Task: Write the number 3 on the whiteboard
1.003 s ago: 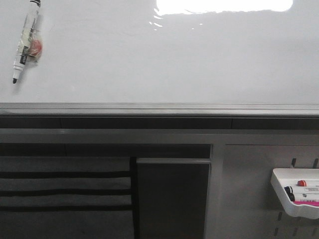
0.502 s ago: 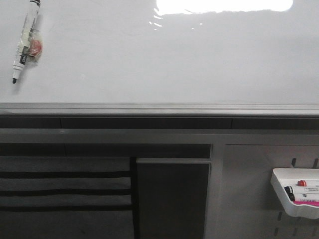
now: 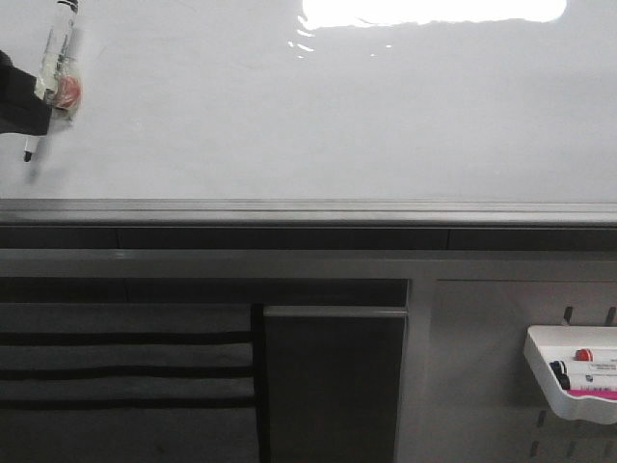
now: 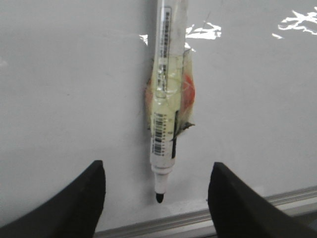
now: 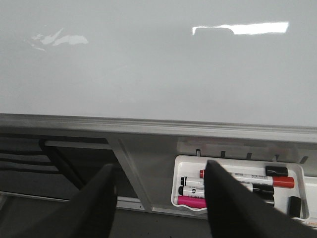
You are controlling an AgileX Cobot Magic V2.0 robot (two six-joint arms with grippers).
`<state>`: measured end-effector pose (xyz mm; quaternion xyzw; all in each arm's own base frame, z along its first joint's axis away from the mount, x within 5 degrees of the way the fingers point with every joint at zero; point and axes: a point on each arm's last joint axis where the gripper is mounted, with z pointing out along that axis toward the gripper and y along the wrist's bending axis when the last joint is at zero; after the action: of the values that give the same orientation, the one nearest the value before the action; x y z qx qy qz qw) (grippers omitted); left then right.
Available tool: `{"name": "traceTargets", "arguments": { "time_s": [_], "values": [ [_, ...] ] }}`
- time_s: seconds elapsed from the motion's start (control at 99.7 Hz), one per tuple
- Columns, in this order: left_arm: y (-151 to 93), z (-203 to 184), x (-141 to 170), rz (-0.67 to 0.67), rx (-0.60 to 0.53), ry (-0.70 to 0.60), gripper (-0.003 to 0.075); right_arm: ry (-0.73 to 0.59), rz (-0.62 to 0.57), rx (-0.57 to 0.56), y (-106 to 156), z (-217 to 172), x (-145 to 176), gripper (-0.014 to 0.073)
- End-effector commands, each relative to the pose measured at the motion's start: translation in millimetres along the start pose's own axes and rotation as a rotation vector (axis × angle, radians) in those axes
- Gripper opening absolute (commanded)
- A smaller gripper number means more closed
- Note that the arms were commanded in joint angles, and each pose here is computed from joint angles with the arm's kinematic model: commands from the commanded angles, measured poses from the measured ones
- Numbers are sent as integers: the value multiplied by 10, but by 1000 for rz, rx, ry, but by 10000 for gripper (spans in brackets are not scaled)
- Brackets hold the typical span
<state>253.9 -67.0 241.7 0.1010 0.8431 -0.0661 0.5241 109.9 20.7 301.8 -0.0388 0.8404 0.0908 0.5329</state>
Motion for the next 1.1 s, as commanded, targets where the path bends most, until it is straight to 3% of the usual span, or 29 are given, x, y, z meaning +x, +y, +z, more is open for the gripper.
{"name": "traceTargets", "arguments": {
  "time_s": [0.0,0.562,0.722,0.732,0.762,1.093],
  "values": [
    [15,36,-237,-10,-12,-124,420,-93,-6,11,-3,-35,-165,355],
    [9,255,-266,34,-13,-156,406,-93,-6,11,-3,-35,-165,355],
    [9,280,-251,34,-13,-154,267,-93,-6,11,-3,-35,-165,355],
    [9,279,-252,34,-13,-154,197,-89,-6,11,-2,-35,-161,355],
    [9,279,-253,34,-13,-155,176,-89,-6,11,-2,-35,-161,355],
    [3,228,-285,34,-11,-163,24,-87,-6,11,-2,-35,-159,355]
  ]
}}
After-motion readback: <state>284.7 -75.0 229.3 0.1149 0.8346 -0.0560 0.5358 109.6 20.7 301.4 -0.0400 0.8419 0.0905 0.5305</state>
